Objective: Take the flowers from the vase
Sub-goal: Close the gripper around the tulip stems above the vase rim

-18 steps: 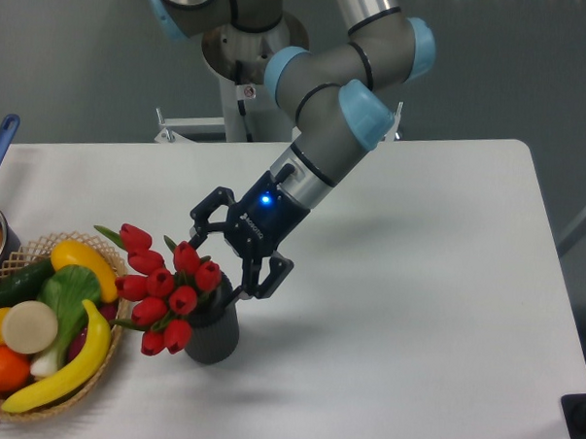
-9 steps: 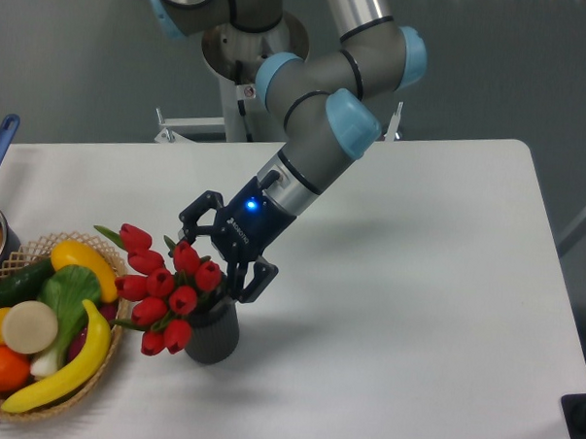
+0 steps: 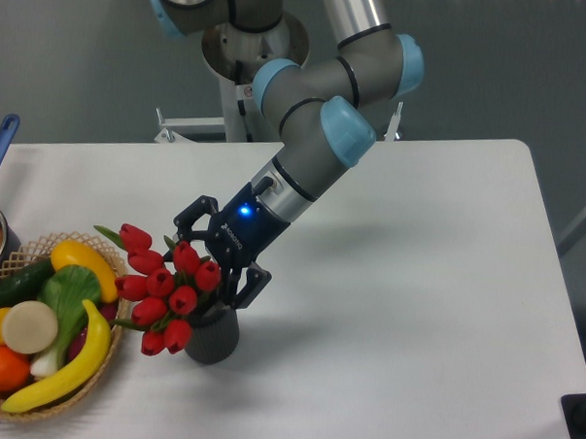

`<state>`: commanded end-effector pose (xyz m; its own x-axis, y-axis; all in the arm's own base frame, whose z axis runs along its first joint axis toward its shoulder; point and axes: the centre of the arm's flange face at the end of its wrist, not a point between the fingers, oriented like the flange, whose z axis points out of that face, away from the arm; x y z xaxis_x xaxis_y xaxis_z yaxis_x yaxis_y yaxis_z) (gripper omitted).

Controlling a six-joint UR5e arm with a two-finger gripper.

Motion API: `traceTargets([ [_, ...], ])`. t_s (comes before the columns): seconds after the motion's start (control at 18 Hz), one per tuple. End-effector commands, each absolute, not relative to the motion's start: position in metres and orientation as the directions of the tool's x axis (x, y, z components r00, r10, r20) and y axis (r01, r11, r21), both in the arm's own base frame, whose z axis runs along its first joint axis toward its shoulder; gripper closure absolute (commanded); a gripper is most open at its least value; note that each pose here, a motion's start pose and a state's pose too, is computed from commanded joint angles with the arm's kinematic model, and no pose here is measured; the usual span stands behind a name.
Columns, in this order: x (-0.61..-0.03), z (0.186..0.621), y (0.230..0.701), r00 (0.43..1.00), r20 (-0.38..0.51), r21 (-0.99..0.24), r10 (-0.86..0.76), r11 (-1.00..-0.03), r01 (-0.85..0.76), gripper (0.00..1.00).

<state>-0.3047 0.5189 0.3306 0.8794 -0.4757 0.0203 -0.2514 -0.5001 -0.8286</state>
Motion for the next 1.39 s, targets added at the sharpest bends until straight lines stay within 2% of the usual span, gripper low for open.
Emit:
traceTargets([
  [0.22, -0.3012, 0.3306, 0.5216, 0.875, 0.018, -0.829, -0.483, -0.497, -0.258, 0.01],
  [0.56, -0.3027, 0.3268, 0.5228, 0.875, 0.014, -0.829, -0.483, -0.495, -0.260, 0.20],
  [0.67, -0.3034, 0.3273, 0.5235, 0.875, 0.013, -0.829, -0.483, -0.494, -0.261, 0.31],
  [0.94, -0.3057, 0.3328, 0.5254, 0.876, 0.002, -0.831, -0.483, -0.488, -0.267, 0.42],
  [1.06, -0.3054, 0.3338, 0.5252, 0.875, 0.001, -0.832, -0.483, -0.486, -0.267, 0.50],
  [1.39, -0.3075, 0.3340, 0.5239, 0.878, 0.005, -0.835, -0.480, -0.485, -0.261, 0.57],
])
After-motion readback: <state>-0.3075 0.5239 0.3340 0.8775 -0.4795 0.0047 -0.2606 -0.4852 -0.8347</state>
